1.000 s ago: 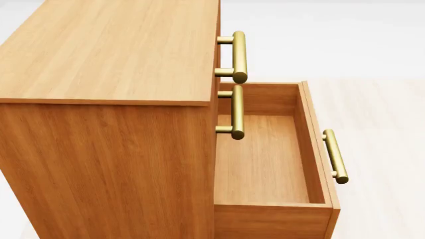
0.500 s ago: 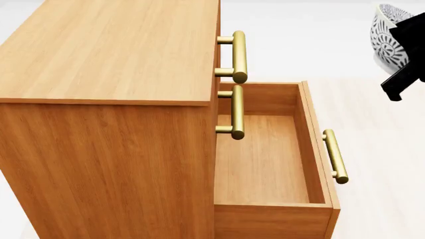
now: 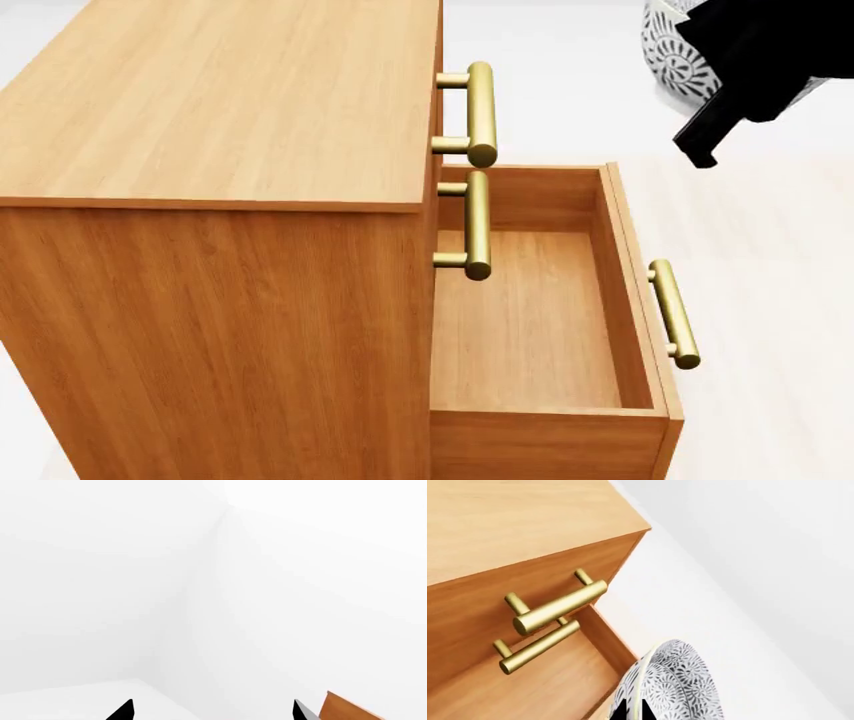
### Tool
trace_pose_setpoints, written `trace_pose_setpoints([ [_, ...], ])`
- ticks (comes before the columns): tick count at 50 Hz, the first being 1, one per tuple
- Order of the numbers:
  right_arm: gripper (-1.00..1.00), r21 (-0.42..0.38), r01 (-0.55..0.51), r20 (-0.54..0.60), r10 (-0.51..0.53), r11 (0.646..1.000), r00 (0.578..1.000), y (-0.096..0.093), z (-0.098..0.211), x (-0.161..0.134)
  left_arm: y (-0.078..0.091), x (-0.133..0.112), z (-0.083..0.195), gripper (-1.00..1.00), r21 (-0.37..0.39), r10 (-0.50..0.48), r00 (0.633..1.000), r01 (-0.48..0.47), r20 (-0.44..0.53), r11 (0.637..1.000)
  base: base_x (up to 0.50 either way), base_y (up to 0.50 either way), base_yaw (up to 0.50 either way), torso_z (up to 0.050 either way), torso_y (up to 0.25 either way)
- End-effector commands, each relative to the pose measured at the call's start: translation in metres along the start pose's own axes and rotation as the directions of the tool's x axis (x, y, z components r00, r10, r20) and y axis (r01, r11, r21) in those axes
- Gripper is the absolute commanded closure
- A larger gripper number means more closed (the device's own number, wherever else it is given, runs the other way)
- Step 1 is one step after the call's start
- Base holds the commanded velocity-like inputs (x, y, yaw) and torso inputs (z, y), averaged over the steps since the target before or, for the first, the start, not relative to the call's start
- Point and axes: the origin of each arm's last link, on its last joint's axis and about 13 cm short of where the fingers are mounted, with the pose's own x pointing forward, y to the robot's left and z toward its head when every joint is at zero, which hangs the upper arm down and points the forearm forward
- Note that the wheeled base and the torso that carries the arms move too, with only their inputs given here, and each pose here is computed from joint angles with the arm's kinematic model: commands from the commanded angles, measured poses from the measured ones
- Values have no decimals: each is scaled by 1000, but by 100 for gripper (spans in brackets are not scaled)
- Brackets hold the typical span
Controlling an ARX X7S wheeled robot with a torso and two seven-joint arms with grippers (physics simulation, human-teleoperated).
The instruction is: Put the bowl on top of the cabinet.
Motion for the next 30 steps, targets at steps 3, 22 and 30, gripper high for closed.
trace_pose_setpoints([
  [3,100,-94,-22,39,26,995,999,1,27,5,0,-1,0,-100,0,-1,1000,1,0,1000,0,0,0,0,0],
  [22,100,-182,-60,100,79,982,992,3,72,18,0,-1,0,-100,1,-2,1000,2,-2,1000,0,0,0,0,1],
  [30,100,-218,-86,110,112,972,988,8,86,25,1,0,0,-100,0,-2,1000,2,-3,1000,0,0,0,0,0],
])
